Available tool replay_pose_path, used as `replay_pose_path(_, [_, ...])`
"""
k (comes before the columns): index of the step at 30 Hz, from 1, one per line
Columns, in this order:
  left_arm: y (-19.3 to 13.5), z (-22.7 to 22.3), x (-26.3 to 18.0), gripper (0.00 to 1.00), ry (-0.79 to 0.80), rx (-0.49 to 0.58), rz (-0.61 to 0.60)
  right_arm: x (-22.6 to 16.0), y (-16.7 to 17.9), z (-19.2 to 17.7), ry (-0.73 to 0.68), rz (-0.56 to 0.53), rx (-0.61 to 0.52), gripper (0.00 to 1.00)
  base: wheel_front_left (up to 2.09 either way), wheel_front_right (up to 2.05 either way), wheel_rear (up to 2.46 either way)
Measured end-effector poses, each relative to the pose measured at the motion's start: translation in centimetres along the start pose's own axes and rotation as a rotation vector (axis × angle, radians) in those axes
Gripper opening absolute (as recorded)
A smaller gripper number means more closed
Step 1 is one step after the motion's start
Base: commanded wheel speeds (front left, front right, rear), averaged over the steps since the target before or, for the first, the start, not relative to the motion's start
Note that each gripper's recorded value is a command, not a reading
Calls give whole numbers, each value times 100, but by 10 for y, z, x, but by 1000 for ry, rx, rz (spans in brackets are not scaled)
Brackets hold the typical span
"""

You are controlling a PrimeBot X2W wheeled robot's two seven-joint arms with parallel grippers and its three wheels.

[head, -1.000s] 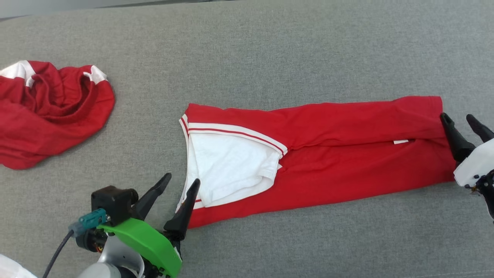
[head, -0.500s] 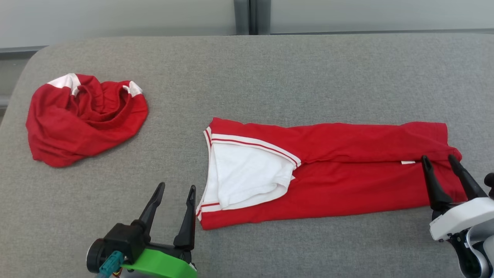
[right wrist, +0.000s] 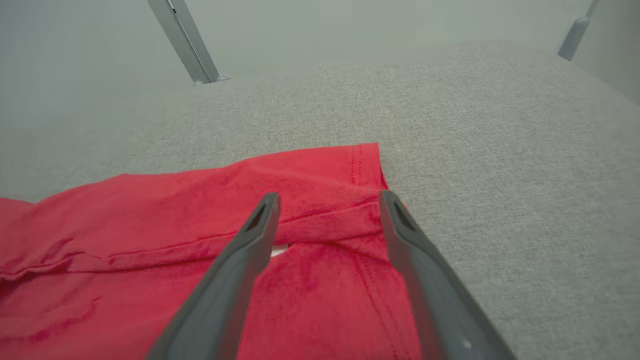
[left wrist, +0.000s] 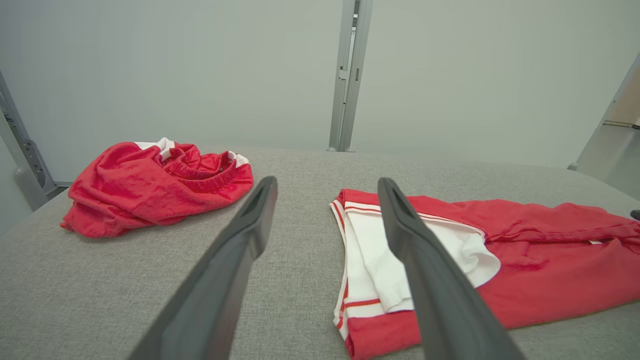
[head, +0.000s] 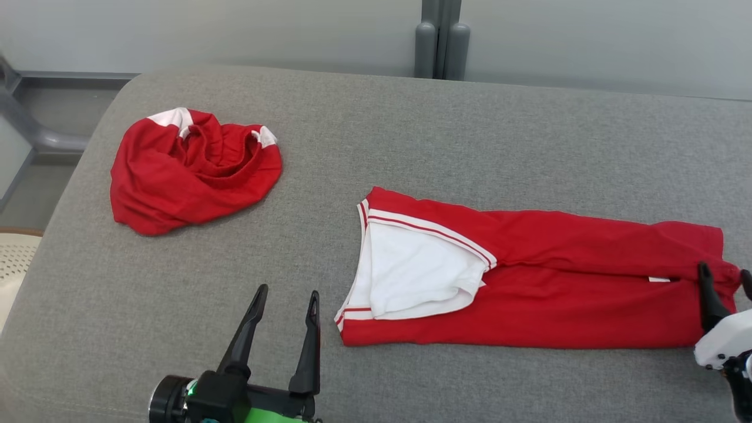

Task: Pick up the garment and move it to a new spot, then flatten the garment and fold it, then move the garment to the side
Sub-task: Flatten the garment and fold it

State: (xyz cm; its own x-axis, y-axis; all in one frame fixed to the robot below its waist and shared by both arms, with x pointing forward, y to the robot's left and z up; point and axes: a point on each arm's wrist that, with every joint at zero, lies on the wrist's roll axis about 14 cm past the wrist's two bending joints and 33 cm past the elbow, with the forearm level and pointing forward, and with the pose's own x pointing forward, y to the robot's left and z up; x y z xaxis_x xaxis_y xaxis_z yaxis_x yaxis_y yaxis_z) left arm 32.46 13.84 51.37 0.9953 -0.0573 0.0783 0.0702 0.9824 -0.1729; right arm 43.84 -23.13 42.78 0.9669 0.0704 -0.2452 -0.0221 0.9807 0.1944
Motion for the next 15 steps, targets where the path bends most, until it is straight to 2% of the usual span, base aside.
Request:
replay_pose_path(7, [-2,-4,0,100,4,29,-2,9,-42,-19,130,-129,6,100,0,0,0])
replay_pose_path(15, [1,-15,3,100,37,42,-1,23,-38,-40,248,-131,46,100,0,0,0])
